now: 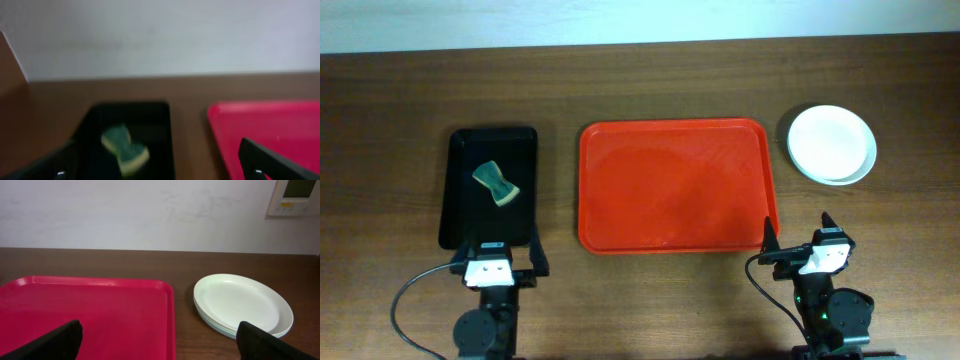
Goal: Clean dirty plates on tray and stack at the side
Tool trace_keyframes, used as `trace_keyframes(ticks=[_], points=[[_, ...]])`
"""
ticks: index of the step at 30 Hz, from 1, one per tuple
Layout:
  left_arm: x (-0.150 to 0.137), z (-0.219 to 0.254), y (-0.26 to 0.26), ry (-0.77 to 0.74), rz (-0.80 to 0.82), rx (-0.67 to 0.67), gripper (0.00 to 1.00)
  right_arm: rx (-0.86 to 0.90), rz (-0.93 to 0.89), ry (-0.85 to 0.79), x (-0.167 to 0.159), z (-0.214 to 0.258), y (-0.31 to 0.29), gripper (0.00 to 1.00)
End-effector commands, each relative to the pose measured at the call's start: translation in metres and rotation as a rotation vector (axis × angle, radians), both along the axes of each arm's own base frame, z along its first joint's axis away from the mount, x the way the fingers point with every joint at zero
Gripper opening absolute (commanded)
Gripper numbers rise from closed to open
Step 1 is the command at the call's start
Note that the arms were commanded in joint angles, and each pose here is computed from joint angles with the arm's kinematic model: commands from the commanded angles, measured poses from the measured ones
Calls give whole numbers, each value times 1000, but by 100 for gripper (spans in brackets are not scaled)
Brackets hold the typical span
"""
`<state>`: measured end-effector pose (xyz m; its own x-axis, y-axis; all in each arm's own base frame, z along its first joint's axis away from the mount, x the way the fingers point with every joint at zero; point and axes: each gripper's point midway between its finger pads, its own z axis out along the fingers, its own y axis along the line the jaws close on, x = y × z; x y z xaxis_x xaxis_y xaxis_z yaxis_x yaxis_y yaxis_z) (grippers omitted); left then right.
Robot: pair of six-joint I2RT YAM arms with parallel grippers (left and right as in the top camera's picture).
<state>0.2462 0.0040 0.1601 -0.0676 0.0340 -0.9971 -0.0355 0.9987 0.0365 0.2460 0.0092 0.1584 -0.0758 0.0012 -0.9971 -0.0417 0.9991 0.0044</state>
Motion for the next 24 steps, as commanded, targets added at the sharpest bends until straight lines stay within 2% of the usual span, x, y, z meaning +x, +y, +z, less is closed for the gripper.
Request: trace_keyframes(ticks=[1, 14, 17, 24], points=[[-1, -2, 3, 6, 16, 16, 99, 0, -7, 2, 0, -3, -1, 99], [-1, -2, 4, 6, 23, 16, 99, 0, -7, 2, 0, -3, -1, 99], [-1, -2, 9, 2, 55, -34, 99, 0, -7, 2, 0, -3, -1, 99], [-1, -2, 11, 1, 66, -34, 99, 0, -7, 2, 0, -3, -1, 99]])
